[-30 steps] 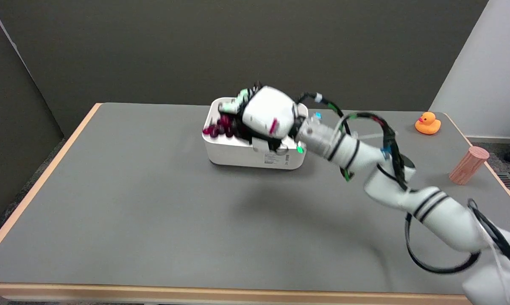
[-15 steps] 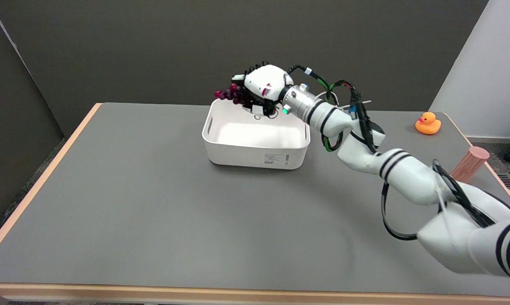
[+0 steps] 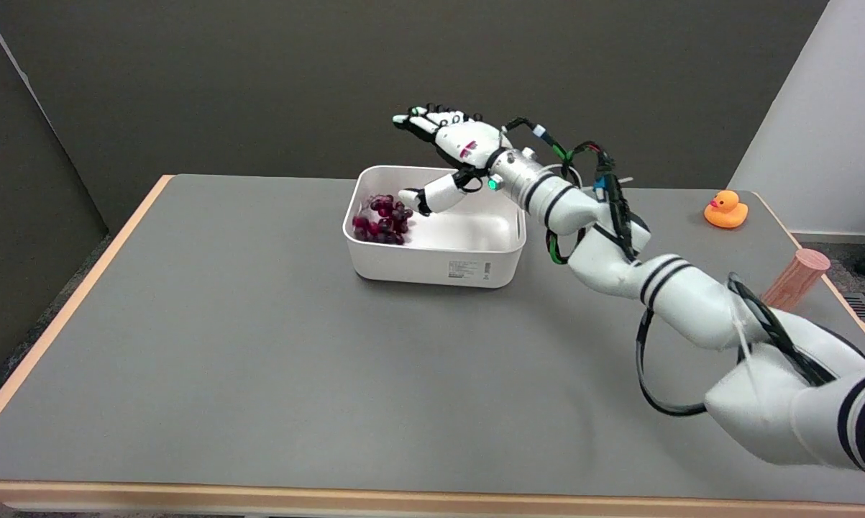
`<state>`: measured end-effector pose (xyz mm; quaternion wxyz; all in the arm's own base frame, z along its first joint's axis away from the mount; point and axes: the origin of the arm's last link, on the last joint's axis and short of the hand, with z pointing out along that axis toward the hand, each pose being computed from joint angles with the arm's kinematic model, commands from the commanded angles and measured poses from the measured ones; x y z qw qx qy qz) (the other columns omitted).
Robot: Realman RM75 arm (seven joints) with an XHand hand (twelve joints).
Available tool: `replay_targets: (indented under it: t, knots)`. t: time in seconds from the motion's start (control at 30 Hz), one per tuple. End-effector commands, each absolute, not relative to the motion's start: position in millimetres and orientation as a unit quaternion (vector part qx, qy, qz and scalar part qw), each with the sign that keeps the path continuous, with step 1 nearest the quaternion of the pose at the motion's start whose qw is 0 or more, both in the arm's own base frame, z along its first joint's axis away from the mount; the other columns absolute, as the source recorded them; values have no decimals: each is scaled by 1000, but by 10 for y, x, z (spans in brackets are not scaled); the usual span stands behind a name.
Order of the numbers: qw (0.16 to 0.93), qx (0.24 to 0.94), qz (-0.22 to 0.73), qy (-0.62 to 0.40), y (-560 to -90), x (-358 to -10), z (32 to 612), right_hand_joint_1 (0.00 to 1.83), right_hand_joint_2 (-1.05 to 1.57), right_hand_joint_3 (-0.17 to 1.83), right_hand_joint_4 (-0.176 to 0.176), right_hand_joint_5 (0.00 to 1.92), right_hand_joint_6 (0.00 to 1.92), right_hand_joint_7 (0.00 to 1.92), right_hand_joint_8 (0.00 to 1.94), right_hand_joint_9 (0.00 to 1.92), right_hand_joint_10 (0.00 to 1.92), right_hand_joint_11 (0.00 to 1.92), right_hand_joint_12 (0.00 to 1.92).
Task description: Place the grape into the white box.
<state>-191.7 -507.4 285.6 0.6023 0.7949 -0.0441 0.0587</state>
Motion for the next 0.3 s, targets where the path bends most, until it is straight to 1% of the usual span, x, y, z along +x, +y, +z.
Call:
replay_targets:
  t: [0.03,0.07,0.13,0.2,0.23,0.3]
  knots:
    - [560,705,408,-154,-4111,-1680,3722,399,466,878,99,6,177,-1,-1,-1,333,-1,949]
    - [546,685,453,-162,-4027,-1680,3818,394,472,883,95,5,165,-1,-1,-1,311,-1,918]
    - [510,626,564,-174,-3812,-1710,4067,381,491,886,86,1,148,-1,-1,-1,285,-1,851]
    - [469,564,659,-168,-3591,-1726,4290,415,516,918,76,14,108,-1,23,-1,257,-1,787]
    - [452,541,690,-165,-3509,-1728,4368,426,525,931,73,20,107,0,47,-1,260,-1,771]
    - [410,504,743,-159,-3311,-1740,4538,393,528,930,67,16,214,11,145,2,346,-1,797]
